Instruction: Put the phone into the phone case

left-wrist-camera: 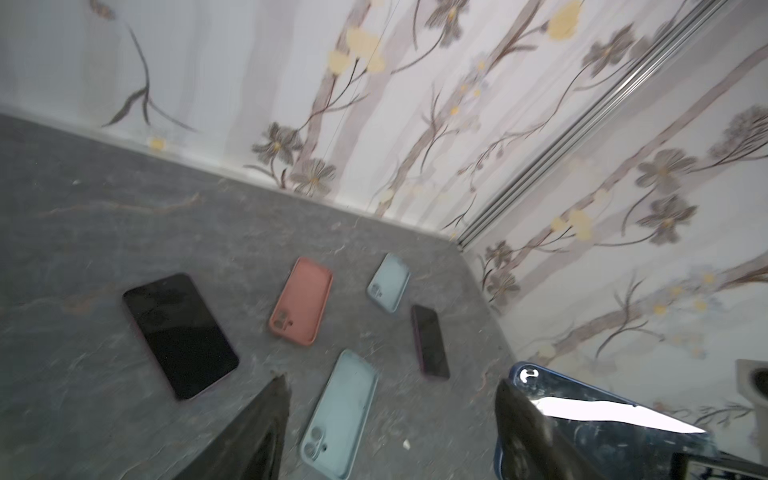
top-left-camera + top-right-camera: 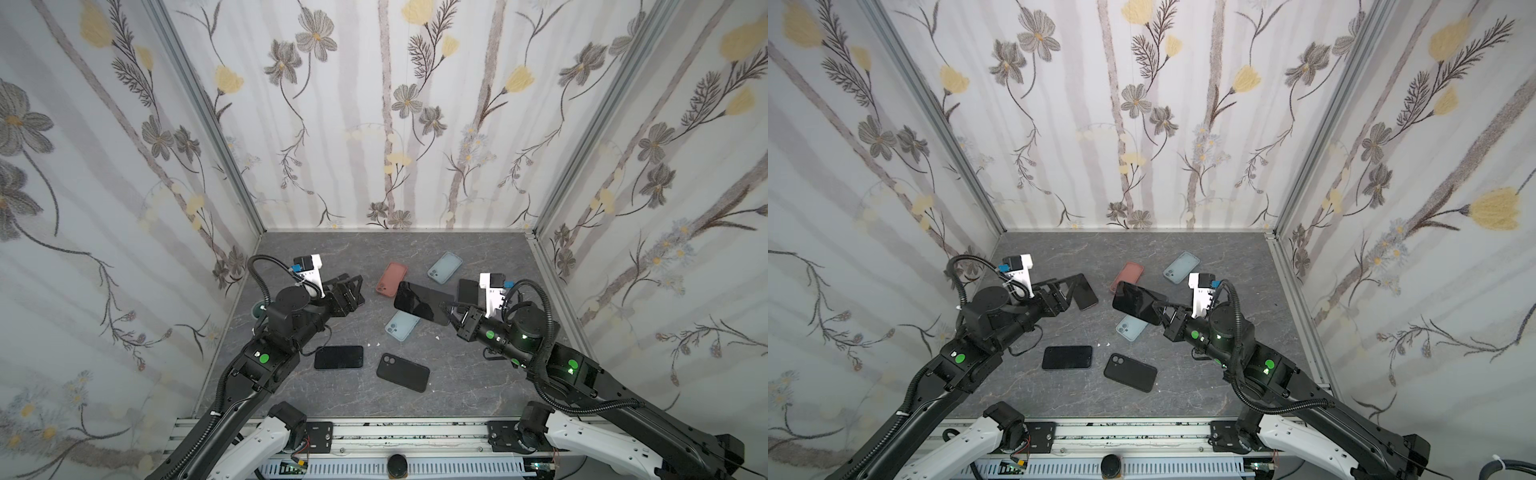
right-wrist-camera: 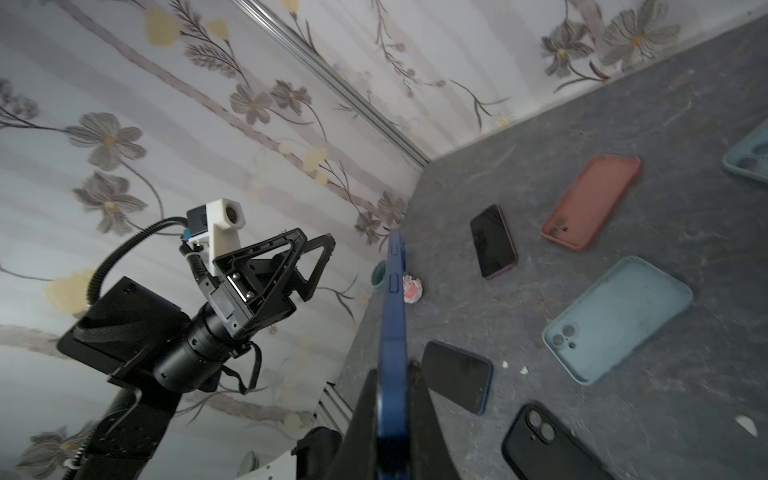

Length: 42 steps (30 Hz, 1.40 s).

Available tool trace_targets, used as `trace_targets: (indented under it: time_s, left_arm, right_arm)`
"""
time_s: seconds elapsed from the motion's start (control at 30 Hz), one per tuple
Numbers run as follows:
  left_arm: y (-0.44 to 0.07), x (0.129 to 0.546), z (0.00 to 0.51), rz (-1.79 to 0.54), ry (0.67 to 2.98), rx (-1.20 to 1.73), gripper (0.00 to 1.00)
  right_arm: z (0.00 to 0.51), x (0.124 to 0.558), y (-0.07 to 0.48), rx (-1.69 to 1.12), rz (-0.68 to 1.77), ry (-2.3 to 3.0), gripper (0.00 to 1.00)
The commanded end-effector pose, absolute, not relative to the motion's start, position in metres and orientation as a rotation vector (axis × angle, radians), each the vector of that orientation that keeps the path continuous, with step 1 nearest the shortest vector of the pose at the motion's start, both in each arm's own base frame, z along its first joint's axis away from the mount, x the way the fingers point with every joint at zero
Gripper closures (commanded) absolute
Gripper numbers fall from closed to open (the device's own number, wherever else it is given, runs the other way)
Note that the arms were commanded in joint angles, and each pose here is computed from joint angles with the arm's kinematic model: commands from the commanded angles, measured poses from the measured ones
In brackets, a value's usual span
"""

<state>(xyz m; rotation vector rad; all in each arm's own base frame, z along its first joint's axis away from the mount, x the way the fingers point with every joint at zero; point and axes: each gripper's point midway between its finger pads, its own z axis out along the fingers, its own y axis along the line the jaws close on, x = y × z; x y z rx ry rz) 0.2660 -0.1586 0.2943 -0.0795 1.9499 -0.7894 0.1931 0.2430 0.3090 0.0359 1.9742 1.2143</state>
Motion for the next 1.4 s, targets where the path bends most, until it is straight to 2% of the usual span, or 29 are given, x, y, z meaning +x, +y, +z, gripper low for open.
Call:
trace_targets:
  time_s: [0.0, 0.27, 0.43, 0.73, 1.13, 1.37]
  left_arm:
    - [-0.164, 0.253, 0.24, -0.745, 2.143, -0.001, 0.26]
    - [-0.188, 0.245, 0.168, -0.825, 2.337, 0.08, 0.29]
    - [-0.195, 0.239, 0.133, -0.86, 2.425, 0.091, 0.35]
    - [-0.208, 0.213, 0.117, -1.027, 2.45, -0.021, 0.39]
    - [-0.202, 0.21, 0.097, -0.968, 2.424, -0.112, 0.4]
    - [-0.213, 0.203, 0.094, -1.037, 2.448, -0.105, 0.4]
  right_arm:
    - [0.276, 0.193, 0.236, 0.131, 1.146, 2.082, 1.0]
    - [0.205, 0.171, 0.244, 0.215, 1.157, 2.299, 1.0]
    - [0.184, 0.163, 0.256, 0.264, 1.217, 2.325, 1.0]
    - [0.167, 0.156, 0.271, 0.345, 1.233, 2.317, 1.0]
    - [0.156, 0.155, 0.256, 0.375, 1.232, 2.294, 1.0]
    - [0.152, 0.154, 0.265, 0.305, 1.235, 2.319, 1.0]
